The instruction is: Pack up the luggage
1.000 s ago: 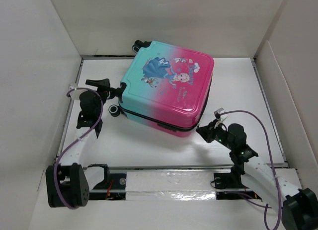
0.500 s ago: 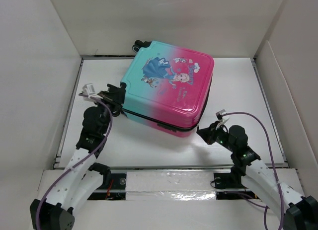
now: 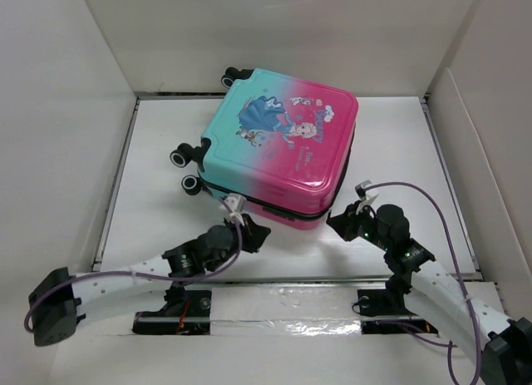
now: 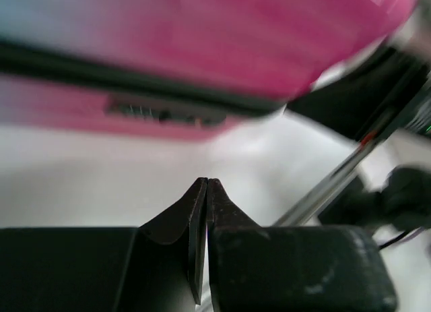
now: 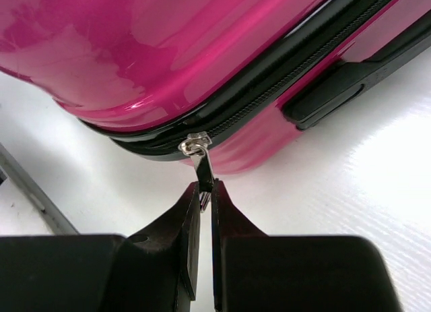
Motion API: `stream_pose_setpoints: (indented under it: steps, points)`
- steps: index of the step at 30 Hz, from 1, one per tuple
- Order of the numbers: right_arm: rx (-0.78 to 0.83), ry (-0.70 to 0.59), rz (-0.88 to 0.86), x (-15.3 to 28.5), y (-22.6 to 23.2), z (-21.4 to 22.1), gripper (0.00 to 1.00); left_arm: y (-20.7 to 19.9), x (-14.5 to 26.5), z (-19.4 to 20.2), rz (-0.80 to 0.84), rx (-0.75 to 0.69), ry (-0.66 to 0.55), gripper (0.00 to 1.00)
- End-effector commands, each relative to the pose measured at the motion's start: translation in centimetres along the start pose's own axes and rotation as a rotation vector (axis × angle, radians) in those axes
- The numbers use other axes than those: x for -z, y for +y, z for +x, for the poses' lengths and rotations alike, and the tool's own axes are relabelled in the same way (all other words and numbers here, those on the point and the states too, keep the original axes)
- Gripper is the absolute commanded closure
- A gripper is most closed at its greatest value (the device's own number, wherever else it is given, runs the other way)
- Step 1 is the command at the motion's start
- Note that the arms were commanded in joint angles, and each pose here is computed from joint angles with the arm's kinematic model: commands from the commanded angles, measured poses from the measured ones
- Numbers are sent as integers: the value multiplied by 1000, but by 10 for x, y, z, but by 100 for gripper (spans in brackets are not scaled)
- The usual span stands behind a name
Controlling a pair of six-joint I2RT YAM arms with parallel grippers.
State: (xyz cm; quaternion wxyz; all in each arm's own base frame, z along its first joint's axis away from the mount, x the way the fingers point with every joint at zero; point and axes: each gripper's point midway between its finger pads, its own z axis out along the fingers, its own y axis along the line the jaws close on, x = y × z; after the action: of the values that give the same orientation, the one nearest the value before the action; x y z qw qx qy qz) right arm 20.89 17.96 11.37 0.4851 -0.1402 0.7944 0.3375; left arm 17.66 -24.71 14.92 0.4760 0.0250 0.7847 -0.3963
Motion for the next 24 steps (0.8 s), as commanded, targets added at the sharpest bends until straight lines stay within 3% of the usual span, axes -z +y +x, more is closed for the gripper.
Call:
stream_pose_setpoints:
  steps: [1, 5, 18, 24]
  points:
    - [30, -39, -115, -1, 35, -25, 100, -9, -11, -18, -100, -31, -121, 100]
    - [26, -3, -137, -5, 55, -8, 100, -7, -39, -9, -77, -50, -80, 100]
    - [-7, 82, -157, -13, 113, 24, 100, -15, -97, -20, -38, -56, -107, 100]
    - [-18, -11, -94, -33, 154, 6, 100, -21, -109, -21, -17, -53, -105, 100]
